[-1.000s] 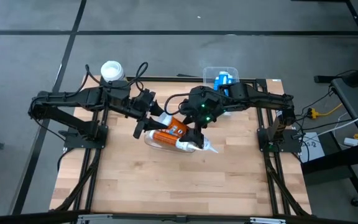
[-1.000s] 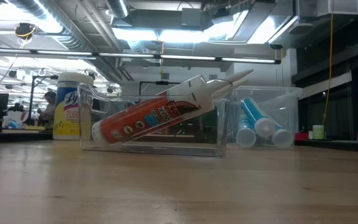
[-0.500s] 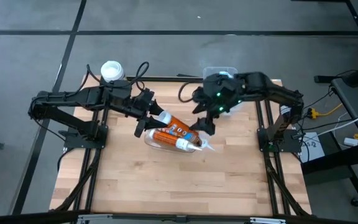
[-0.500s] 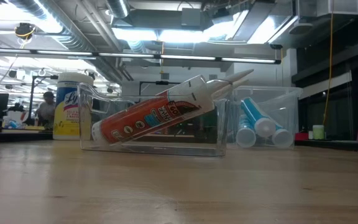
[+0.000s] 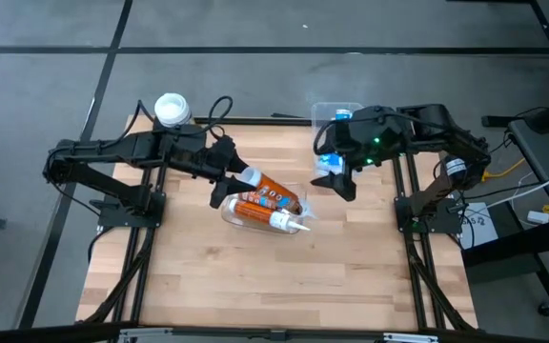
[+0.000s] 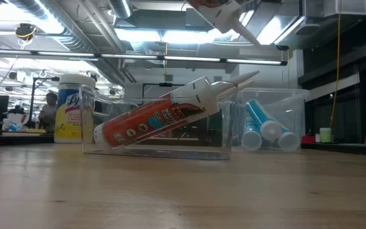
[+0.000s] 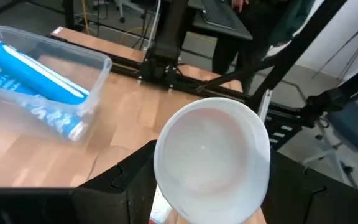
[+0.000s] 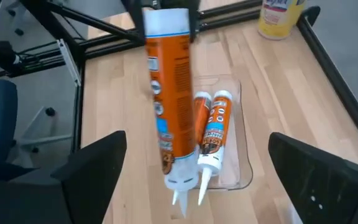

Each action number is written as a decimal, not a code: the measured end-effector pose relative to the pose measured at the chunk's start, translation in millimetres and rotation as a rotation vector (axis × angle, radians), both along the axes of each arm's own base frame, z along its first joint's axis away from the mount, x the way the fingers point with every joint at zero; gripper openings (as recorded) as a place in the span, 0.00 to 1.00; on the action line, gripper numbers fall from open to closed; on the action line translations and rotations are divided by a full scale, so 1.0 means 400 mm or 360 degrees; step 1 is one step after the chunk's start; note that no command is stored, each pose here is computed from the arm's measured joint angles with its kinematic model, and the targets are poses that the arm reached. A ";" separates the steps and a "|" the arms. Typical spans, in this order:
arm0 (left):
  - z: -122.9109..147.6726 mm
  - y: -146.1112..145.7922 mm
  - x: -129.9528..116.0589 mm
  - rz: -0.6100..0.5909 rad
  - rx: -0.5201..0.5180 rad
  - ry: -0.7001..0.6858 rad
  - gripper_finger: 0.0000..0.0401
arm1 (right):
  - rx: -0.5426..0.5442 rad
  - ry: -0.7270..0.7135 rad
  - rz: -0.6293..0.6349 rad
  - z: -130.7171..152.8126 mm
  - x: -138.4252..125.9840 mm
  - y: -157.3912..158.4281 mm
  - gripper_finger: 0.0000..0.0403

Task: Pick & place silicon tubes, Sealant and Lysol wipes
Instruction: Put the orange sealant into the left transparent bin

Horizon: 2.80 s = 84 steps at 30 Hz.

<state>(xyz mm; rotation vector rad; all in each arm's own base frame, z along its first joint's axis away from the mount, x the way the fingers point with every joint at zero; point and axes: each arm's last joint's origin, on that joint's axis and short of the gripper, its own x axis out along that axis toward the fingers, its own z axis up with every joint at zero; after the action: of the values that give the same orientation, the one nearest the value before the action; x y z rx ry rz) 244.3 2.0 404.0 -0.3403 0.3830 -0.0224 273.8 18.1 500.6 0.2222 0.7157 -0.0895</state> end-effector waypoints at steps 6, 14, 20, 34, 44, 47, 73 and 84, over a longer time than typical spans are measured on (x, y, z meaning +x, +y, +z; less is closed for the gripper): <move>-0.022 0.017 -0.011 0.0054 0.0038 0.0162 0.54 | -0.0011 -0.0004 0.0038 0.002 -0.004 0.013 0.98; -0.019 0.022 -0.016 0.0030 0.0080 0.0149 0.54 | -0.0101 -0.0005 0.0164 0.001 -0.006 0.033 0.98; -0.025 0.024 -0.014 0.0001 0.0057 0.0179 0.54 | -0.0125 -0.0010 0.0194 0.002 -0.005 0.036 0.98; -0.043 0.031 -0.003 -0.0016 0.0032 0.0257 0.54 | -0.0123 -0.0055 0.0190 0.007 -0.001 0.037 0.98; -0.058 0.032 0.019 -0.0018 0.0028 0.0295 0.54 | -0.0120 -0.0059 0.0189 0.007 0.000 0.037 0.98; -0.055 0.032 0.019 -0.0013 0.0024 0.0274 0.54 | -0.0119 -0.0059 0.0188 0.007 0.000 0.037 0.98; -0.063 0.032 0.069 -0.0050 -0.0036 0.0178 0.54 | -0.0120 -0.0058 0.0190 0.007 0.000 0.037 0.98; -0.095 0.034 0.081 -0.0022 -0.0023 0.0274 0.54 | -0.0119 -0.0059 0.0189 0.007 0.000 0.037 0.98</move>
<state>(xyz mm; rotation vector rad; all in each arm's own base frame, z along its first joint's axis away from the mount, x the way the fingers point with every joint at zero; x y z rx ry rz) 276.7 15.6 366.1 -0.3549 0.5558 -0.0096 273.8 32.8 503.5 0.1095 0.6860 0.0013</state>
